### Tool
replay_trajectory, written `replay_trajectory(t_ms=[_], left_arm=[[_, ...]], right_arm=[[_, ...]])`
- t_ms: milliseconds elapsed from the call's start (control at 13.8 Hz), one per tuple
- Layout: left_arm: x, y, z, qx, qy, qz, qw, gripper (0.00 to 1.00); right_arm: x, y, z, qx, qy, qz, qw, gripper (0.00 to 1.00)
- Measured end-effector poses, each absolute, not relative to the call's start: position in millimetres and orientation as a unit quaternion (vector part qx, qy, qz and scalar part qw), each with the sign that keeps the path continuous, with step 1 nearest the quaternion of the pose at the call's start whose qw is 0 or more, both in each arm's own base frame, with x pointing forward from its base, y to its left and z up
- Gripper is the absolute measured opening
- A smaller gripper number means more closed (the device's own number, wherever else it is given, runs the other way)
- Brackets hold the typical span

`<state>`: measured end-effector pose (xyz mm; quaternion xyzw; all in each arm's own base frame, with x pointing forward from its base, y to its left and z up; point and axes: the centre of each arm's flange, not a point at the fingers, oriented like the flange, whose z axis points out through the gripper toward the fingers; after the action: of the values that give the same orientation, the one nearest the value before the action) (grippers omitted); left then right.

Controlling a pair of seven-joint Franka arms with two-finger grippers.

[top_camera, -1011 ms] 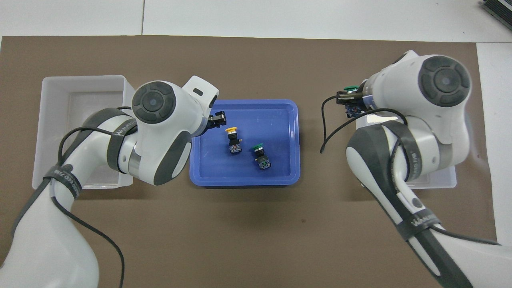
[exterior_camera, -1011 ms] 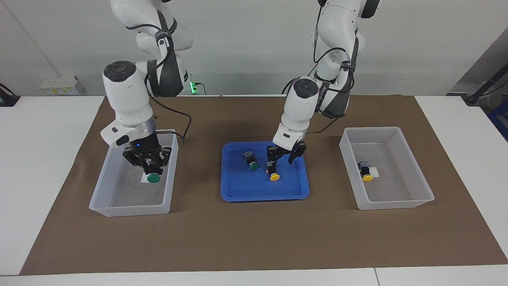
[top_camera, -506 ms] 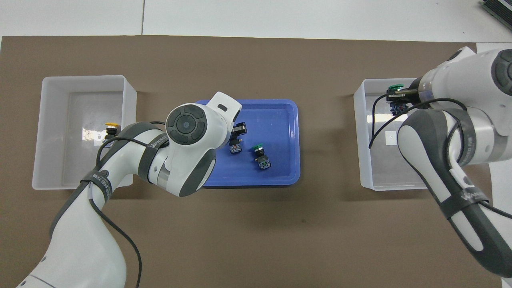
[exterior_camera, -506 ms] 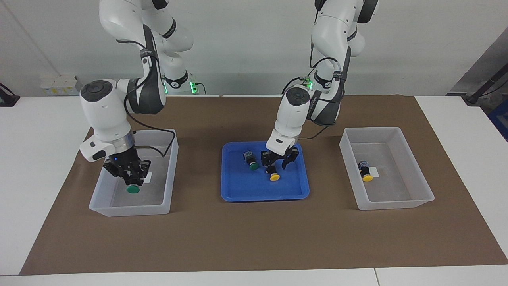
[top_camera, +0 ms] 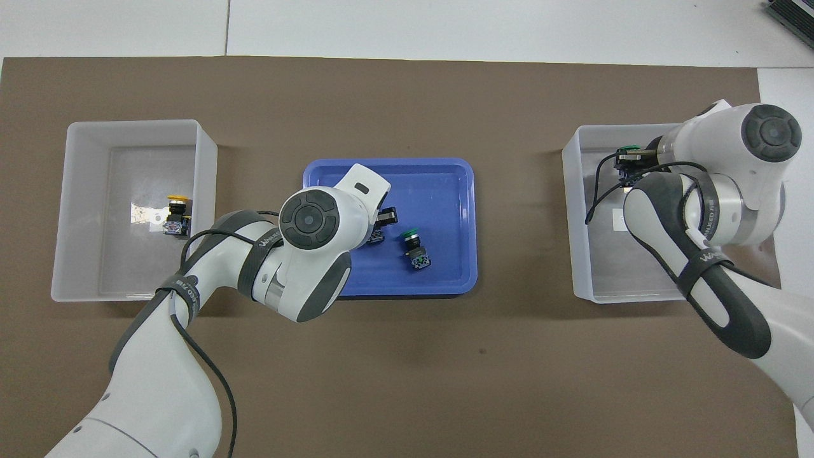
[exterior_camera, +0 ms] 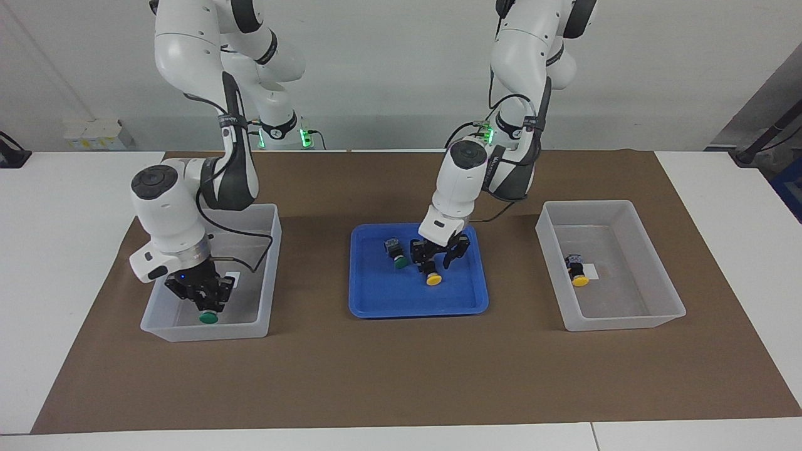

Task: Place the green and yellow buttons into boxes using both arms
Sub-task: 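Grasp the second yellow button with the left gripper while the right gripper returns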

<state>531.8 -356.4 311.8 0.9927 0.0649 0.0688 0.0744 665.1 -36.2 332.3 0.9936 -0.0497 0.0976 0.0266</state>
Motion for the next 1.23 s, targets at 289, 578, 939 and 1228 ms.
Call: replay_trajectory(t_ms=[289,578,939,1228], left_arm=[[518,-364,299,0.994,0.054,0.066,0.074,0.66],[517,-364,299,0.993,0.053,0.068,0.074,0.41],[519,-363,301,0.993,0.055,0.071,0.075,0.41],[541,-358,324,0.992,0.067,0.078,0.077,0.41]], right_arm=[[666,-34,343,0.993,-0.049,0.104,0.026,0.83],[658,-18,392,0.994,-0.039,0.097,0.023,1.0],[637,45,448,0.996,-0.002,0.09,0.017,1.0],[628,110,452,0.995,-0.017,0.094,0.005,1.0]])
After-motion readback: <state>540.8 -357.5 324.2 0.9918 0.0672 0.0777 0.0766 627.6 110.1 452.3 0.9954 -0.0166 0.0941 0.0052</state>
